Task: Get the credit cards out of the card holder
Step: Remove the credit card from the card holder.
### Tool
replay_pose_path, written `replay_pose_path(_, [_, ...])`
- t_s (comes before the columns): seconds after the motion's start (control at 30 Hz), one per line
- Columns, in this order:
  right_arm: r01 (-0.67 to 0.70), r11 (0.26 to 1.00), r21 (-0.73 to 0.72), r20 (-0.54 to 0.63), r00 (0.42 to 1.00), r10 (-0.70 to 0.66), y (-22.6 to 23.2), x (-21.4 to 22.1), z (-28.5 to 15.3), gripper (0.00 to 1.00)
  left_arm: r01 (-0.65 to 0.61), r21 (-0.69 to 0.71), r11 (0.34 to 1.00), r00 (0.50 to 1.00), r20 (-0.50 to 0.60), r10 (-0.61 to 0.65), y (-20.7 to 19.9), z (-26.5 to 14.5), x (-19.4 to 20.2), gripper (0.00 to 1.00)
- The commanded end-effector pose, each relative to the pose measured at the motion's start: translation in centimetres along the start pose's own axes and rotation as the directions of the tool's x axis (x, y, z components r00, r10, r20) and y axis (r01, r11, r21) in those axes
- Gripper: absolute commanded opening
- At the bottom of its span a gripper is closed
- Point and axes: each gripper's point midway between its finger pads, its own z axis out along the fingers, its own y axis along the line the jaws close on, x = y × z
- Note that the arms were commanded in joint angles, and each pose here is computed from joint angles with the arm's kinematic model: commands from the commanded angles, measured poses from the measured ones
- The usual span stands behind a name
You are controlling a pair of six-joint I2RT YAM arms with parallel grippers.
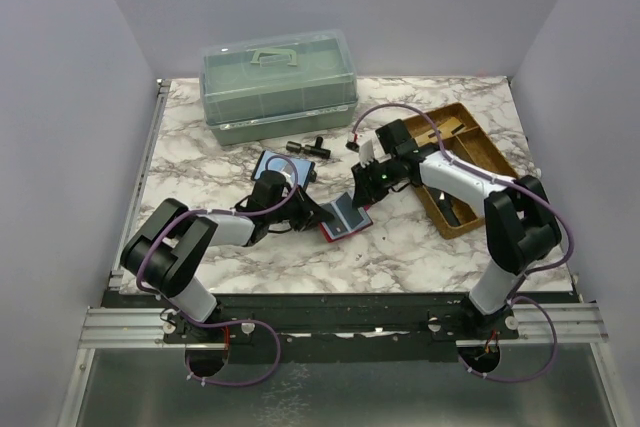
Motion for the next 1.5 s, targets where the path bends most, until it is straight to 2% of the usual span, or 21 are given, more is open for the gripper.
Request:
replay_pose_path(0.0, [-0.096,0.973,-0.208,-0.038,0.995,0.090,3.1,1.0,0.9,0.15,-0.066,0.051,0.996,0.998,-0.003,0.067,-1.1,-0.7,0.1,0.00])
replay_pose_path(0.43, [-0.139,0.977,-0.164,-0.075,0.989,0.128,1.7,1.8,2.1,0.18,-0.084,0.070,0.994,0.996,0.008,0.084,-0.6,-1.5,0.3,0.00])
replay_pose_path(0.5, [-0.143,0.976,-0.165,-0.077,0.988,0.132,1.7,1.9,2.1,0.15,-0.091,0.078,0.993,0.996,0.007,0.090,-0.6,-1.5,0.3,0.00])
replay_pose_path(0.6, [-0.157,0.972,-0.176,-0.068,0.987,0.147,1.6,1.8,1.9,0.01,-0.101,0.085,0.991,0.995,0.005,0.101,-0.5,-1.6,0.4,0.00])
replay_pose_path(0.67, [-0.184,0.960,-0.213,-0.051,0.983,0.177,1.7,1.5,1.3,0.00,-0.111,0.087,0.990,0.994,0.008,0.111,-0.3,-1.7,0.4,0.02])
replay_pose_path(0.87, [-0.249,0.900,-0.359,0.004,0.963,0.268,2.6,0.6,-1.0,0.00,-0.169,0.102,0.980,0.985,0.048,0.165,-0.5,-2.8,-0.1,0.35])
replay_pose_path(0.93, [-0.255,0.885,-0.390,0.018,0.959,0.284,2.8,0.5,-1.5,0.00,-0.181,0.100,0.978,0.981,0.093,0.172,-0.7,-3.6,-0.7,0.48])
replay_pose_path(1.0, [-0.261,0.870,-0.418,0.024,0.954,0.297,3.0,0.5,-1.8,0.00,-0.189,0.078,0.979,0.974,0.141,0.177,-0.6,-4.5,-1.4,0.66])
replay_pose_path(1.17, [-0.279,0.833,-0.477,0.029,0.943,0.332,3.3,0.8,-2.3,0.00,-0.217,0.034,0.976,0.935,0.295,0.198,-1.9,-7.6,-3.3,0.96])
replay_pose_path(1.3, [-0.293,0.787,-0.543,0.022,0.932,0.362,3.9,0.7,-2.7,0.00,-0.194,0.129,0.973,0.926,0.351,0.138,-4.3,-9.1,-3.6,0.99])
replay_pose_path(1.4, [-0.310,0.757,-0.576,0.013,0.922,0.387,3.8,0.6,-2.9,0.00,-0.188,0.233,0.954,0.949,0.293,0.115,-6.4,-9.0,-2.7,0.99])
replay_pose_path(1.47, [-0.316,0.741,-0.592,0.007,0.918,0.397,3.8,0.6,-3.0,0.00,-0.172,0.283,0.943,0.964,0.244,0.102,-7.3,-8.7,-2.2,0.95])
